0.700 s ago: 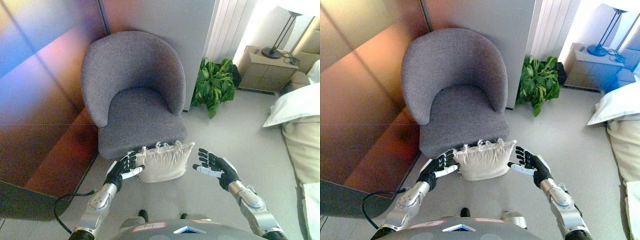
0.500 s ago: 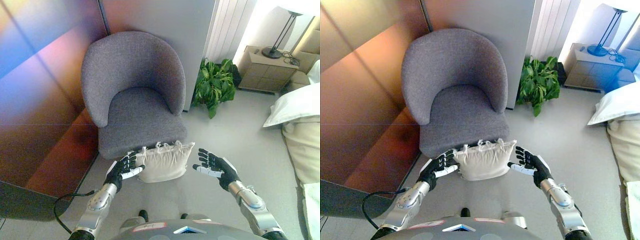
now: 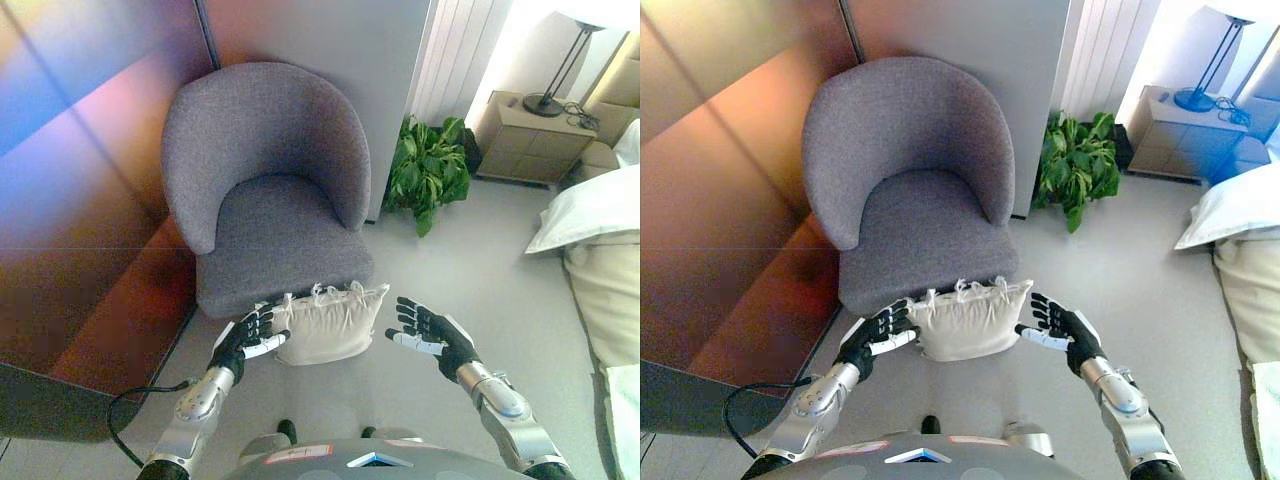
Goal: Pick up the pillow and put it on the sofa.
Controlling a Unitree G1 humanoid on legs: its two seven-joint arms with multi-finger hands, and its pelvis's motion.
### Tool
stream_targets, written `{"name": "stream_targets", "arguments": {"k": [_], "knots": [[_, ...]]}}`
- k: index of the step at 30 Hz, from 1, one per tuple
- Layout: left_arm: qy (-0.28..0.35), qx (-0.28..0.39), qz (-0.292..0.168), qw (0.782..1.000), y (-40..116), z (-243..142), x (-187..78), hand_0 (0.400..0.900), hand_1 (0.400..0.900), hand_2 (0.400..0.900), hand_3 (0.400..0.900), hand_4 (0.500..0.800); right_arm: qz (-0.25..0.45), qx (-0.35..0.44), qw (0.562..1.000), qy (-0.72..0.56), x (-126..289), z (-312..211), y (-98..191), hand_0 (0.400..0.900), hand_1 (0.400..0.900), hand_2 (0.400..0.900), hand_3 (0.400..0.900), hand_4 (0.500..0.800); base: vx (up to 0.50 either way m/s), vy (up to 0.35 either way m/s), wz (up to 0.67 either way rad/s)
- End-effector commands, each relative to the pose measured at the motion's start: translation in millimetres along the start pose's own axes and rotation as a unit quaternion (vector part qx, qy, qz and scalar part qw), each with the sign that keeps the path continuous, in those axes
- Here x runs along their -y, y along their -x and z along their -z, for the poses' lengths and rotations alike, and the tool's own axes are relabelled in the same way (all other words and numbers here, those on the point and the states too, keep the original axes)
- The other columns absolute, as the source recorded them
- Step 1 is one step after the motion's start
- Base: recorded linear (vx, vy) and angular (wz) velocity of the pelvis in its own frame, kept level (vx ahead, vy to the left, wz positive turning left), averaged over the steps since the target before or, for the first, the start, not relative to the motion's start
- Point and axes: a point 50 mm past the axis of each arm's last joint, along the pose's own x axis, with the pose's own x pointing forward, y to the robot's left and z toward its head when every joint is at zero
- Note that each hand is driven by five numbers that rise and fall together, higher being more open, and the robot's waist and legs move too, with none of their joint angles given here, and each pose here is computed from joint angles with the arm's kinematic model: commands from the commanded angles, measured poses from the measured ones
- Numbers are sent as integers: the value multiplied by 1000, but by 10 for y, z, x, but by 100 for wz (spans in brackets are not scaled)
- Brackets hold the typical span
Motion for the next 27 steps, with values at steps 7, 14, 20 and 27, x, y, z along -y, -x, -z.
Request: {"name": "stream_targets", "arguments": {"k": [7,14,20,27], "knots": [[-20,105,-3,994,-164,-512,-112,900,900,900,900,800,-7,104,994,33,41,-467,-130,900,900,900,900,800,-3,-16,-1],[-9,116,11,993,-191,-586,-87,900,900,900,900,800,-5,120,992,35,71,-551,-127,900,900,900,900,800,-26,-80,0],[0,126,20,992,-220,-655,-31,900,900,900,900,800,2,139,989,47,132,-668,-140,900,900,900,900,800,-26,-143,-8],[8,132,31,991,-236,-685,35,900,900,900,900,800,21,147,988,49,184,-719,-162,900,900,900,900,800,76,-31,4]]}}
